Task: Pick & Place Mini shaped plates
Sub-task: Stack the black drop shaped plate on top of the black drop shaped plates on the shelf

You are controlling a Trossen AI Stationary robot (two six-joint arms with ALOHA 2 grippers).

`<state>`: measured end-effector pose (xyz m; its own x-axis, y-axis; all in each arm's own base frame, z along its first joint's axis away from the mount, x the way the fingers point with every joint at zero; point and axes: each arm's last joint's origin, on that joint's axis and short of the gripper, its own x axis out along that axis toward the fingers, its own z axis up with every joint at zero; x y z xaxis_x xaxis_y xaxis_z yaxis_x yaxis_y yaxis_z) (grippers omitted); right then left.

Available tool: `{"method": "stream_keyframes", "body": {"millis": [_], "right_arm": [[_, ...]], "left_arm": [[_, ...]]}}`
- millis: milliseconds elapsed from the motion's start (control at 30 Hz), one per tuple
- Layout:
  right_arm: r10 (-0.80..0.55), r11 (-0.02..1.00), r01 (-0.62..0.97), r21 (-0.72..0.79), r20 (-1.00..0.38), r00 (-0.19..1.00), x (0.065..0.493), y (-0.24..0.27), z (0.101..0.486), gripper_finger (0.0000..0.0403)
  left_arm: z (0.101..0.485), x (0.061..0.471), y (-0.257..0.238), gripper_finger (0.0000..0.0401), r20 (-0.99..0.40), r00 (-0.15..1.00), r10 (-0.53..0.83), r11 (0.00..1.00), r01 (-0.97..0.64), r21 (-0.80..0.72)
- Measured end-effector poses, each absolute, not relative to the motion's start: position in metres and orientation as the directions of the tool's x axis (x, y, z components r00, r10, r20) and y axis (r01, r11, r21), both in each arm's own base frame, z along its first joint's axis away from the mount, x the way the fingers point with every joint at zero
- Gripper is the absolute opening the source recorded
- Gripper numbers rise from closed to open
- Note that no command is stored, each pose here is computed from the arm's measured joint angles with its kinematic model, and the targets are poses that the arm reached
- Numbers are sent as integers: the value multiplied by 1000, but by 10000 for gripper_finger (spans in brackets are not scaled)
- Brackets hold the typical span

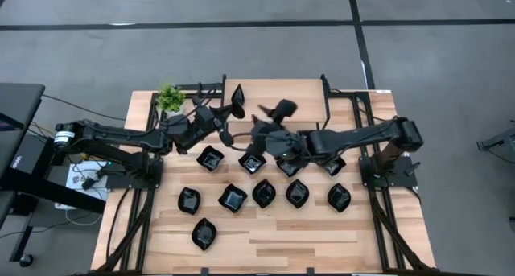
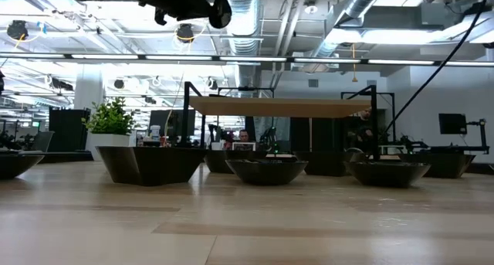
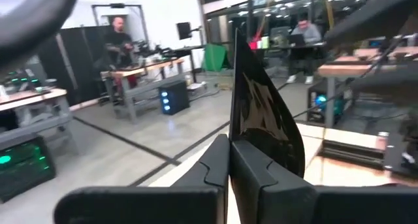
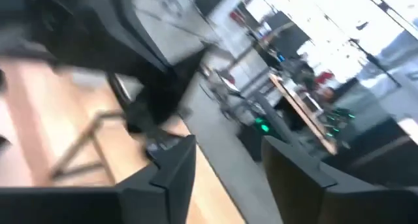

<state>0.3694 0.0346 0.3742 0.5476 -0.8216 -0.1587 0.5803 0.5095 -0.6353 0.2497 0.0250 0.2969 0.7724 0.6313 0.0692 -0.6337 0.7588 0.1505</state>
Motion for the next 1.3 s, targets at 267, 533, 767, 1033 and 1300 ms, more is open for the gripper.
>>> {"method": "stream_keyframes", "body": {"millis": [267,533,767,1033,1300], "right_arm": [[-772,632,636,-442,-432,467,290,19,383,209],[-673,693,642,-328,-614,413,247,17,374,211],[-642,731,633,-254,-570,512,232,30,344,198],[-590,774,608,-174,-544,596,206,38,335,180],[-542,806,586,-82,-500,676,171,38,326,159]], "left_arm": [[301,251,54,9,-92,758,646,760,-650,-15],[331,257,113,9,-361,774,520,735,-621,-272],[330,274,146,9,-536,723,435,704,-645,-298],[317,271,192,9,-638,685,352,602,-688,-406],[309,261,202,10,-696,638,329,543,-731,-414]]}}
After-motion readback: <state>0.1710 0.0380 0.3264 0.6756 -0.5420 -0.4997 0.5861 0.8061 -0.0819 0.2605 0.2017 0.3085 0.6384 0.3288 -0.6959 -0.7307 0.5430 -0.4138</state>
